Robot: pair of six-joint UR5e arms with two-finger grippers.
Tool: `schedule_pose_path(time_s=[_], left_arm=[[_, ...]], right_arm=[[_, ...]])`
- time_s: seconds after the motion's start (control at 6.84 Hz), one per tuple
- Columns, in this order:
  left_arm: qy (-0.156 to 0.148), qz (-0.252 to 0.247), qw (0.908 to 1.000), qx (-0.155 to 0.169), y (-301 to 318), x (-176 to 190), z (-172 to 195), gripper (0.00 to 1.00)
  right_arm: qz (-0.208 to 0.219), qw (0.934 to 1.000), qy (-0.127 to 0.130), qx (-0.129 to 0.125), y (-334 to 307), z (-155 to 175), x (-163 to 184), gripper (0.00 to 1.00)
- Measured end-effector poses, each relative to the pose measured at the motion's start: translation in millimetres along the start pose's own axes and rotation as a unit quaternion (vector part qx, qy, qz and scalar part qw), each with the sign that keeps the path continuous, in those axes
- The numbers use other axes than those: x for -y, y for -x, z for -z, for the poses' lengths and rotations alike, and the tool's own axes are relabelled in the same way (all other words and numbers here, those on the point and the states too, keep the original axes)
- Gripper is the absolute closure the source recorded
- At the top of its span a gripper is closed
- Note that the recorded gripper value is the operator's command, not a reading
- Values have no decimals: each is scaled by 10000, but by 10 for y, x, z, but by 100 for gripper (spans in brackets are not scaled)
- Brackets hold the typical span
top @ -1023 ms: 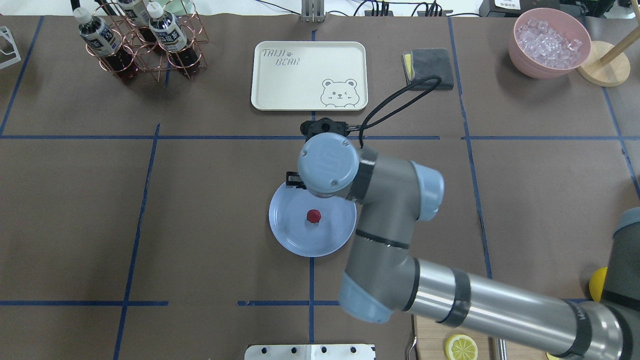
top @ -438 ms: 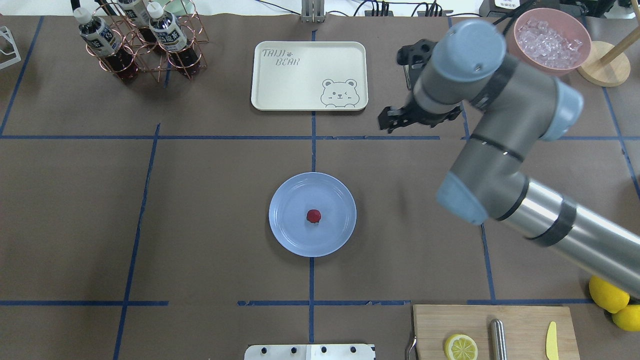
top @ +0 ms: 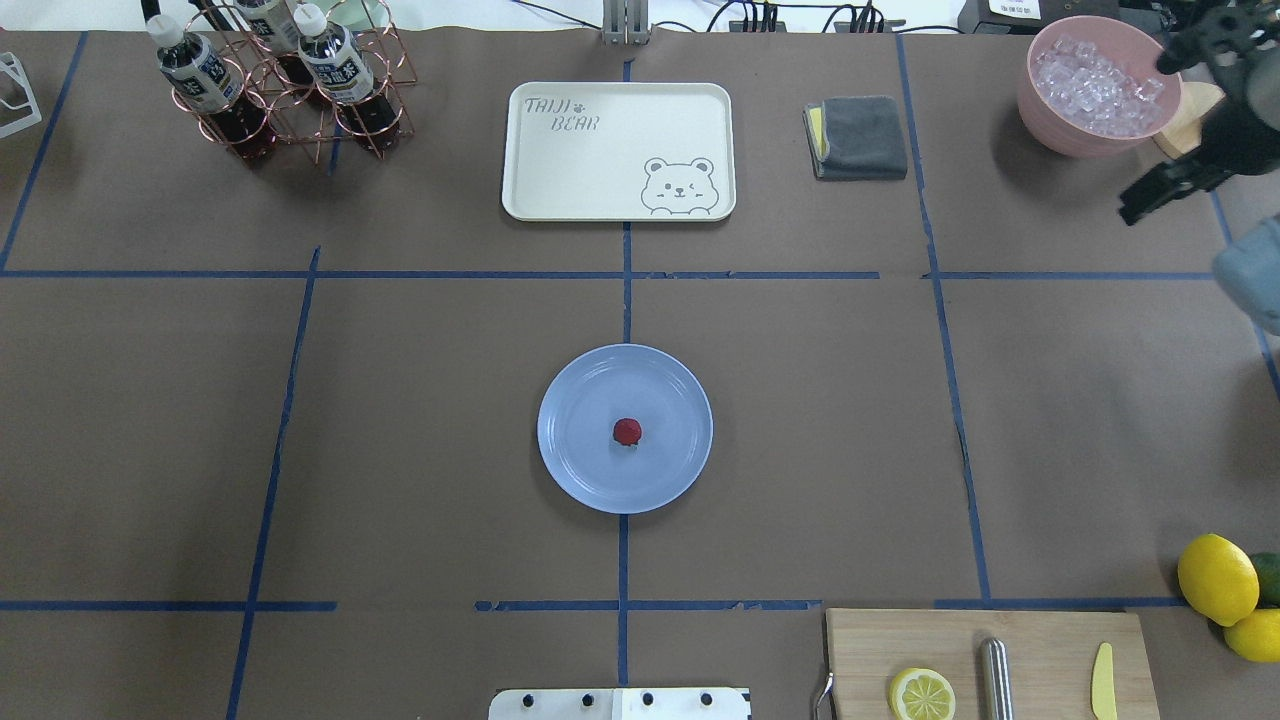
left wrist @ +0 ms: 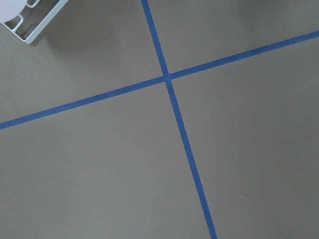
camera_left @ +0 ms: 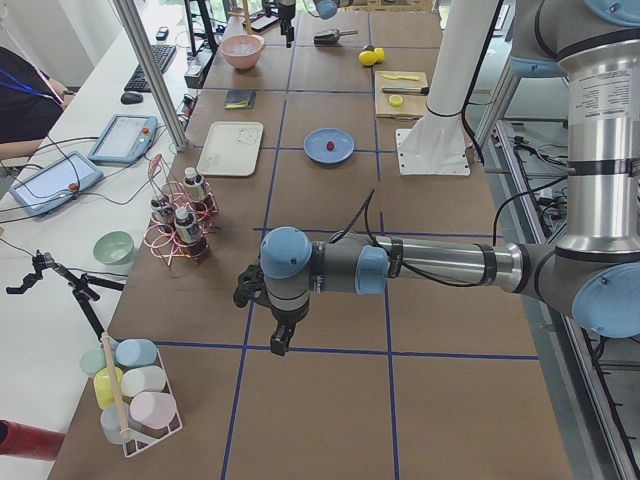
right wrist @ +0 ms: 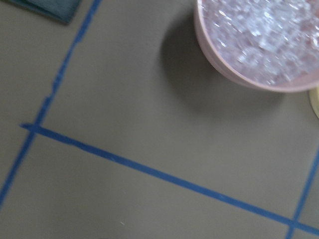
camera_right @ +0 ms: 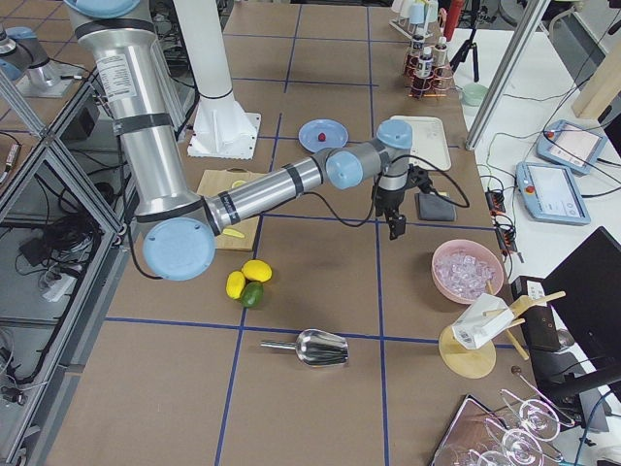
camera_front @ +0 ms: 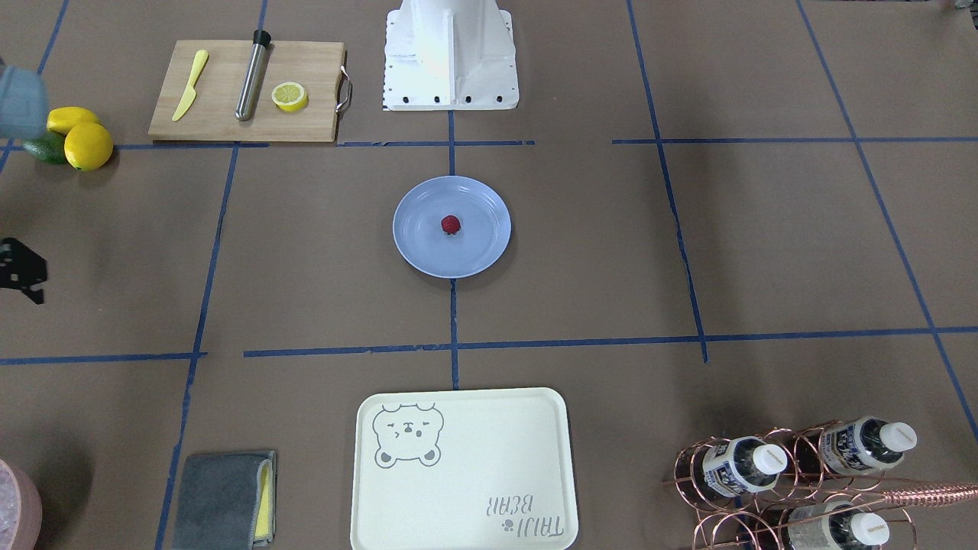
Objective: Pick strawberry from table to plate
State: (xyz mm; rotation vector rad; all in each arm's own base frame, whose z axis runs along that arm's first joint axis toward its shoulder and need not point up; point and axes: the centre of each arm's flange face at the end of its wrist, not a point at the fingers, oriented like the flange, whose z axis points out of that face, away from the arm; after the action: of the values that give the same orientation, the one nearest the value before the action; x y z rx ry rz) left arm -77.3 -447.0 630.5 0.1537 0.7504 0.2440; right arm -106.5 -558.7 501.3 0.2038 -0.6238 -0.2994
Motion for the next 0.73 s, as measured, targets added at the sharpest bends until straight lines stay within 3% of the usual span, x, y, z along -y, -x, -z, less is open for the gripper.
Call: schedule_pose_path(time_s=[0.29,0.44,0.73], left_arm=[[89,94,9999,-7,24,-191,-66,0],[103,112,9999,-10,26,-229,-77,0],[89,110,9999,-25,13,-244,-65,0]], right_arm=[[-471,9988,-2,-154,-1036,-262,-1002,0],[-656,9978,-60,56,-1250,-326,-1336,0],[-1179,9920,23,449,-1487,-230,-1684,0]])
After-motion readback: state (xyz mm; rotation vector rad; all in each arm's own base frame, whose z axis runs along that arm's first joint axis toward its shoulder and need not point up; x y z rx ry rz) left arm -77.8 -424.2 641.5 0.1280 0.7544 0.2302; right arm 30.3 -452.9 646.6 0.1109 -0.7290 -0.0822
